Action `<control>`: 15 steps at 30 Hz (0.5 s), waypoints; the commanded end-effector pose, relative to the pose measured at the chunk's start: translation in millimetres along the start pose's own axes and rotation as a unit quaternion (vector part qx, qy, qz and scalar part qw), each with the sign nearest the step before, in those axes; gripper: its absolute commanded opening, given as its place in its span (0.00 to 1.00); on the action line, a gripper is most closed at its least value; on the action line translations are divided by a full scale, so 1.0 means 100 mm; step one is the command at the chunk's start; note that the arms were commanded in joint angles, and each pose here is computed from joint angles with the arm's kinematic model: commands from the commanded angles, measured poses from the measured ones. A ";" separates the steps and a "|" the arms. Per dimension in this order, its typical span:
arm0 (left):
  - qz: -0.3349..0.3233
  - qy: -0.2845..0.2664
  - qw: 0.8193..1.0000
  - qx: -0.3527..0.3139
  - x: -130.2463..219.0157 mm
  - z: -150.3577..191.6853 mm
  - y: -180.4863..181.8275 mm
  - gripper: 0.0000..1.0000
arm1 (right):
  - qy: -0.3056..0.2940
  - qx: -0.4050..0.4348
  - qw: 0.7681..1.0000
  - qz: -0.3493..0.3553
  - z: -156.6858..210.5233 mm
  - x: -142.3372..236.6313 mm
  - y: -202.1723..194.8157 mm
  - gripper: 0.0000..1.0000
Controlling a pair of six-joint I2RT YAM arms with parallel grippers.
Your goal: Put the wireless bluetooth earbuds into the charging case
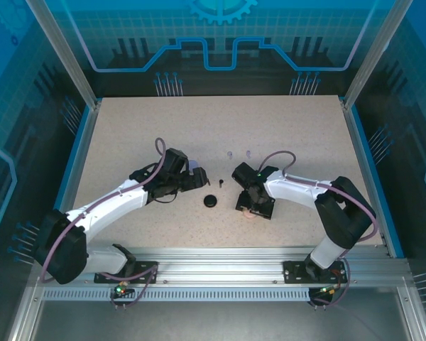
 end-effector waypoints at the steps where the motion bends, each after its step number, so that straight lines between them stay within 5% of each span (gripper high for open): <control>1: 0.008 -0.009 1.000 0.003 0.02 -0.07 -0.10 0.99 | -0.003 -0.009 1.000 0.004 -0.05 -0.01 0.06 0.74; 15: 0.007 -0.003 1.000 -0.006 0.00 -0.06 -0.15 0.99 | 0.000 -0.009 1.000 0.012 -0.09 -0.08 0.13 0.67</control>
Point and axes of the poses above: each hand's point on the last joint's axis, 136 mm out from that joint toward the fingers, its own x axis back along the fingers, its own y axis along the line the jaws close on, z = x × y, the point moved 3 cm from there along x, back along the fingers
